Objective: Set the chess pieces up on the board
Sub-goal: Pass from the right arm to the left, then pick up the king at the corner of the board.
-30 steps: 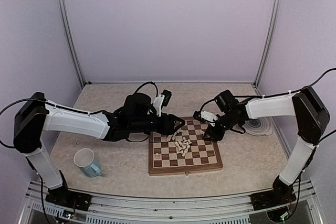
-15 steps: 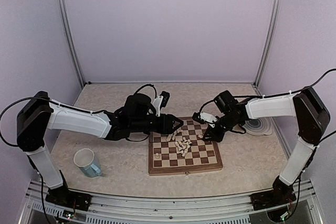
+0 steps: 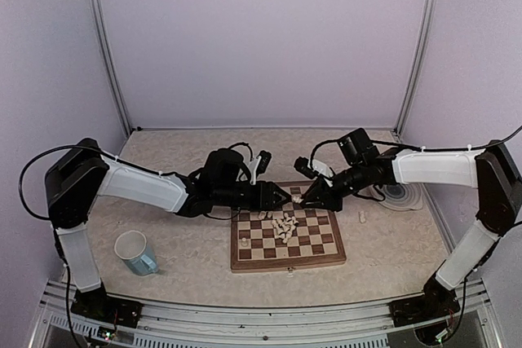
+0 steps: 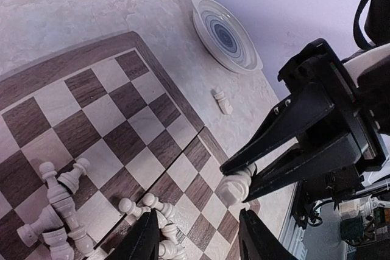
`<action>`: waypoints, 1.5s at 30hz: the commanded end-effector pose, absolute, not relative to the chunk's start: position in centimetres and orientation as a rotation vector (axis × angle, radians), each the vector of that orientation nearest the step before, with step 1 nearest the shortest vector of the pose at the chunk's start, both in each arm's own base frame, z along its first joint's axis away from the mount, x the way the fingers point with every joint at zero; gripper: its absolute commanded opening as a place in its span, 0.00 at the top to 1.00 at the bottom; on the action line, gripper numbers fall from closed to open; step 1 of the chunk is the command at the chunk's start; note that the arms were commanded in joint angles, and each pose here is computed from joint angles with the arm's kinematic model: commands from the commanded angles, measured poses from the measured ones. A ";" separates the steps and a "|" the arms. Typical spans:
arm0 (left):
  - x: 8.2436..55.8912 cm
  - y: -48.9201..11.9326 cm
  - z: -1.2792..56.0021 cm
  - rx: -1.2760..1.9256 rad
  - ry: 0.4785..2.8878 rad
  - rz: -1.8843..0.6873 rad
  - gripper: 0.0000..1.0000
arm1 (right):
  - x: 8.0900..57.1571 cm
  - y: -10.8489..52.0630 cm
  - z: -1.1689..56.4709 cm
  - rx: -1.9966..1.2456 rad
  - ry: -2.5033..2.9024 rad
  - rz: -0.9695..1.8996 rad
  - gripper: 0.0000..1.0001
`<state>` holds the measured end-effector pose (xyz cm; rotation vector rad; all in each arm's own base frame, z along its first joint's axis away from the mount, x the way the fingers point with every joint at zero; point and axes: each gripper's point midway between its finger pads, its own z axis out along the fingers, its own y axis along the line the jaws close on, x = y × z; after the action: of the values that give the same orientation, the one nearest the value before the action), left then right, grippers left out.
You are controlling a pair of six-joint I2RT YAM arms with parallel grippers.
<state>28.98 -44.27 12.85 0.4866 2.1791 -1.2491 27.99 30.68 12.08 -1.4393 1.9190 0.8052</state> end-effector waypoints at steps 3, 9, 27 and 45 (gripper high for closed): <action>27.9 -46.9 14.1 0.540 2.136 -1.385 0.56 | 26.4 32.0 13.4 -1.487 1.817 0.871 1.00; 27.7 -47.3 13.9 0.541 2.135 -1.414 0.59 | 26.0 32.3 13.7 -1.502 1.796 0.867 1.00; 27.5 -46.8 14.5 0.595 2.124 -1.355 0.92 | 28.1 28.5 16.6 -1.415 1.803 0.713 0.65; 20.7 -46.6 14.7 1.007 2.181 -0.848 0.94 | 27.7 -0.9 8.1 -0.997 2.505 0.057 0.75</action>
<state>20.99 -47.84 14.71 0.9378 2.1711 -1.0170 31.31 3.32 11.79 -0.9525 2.3074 0.1653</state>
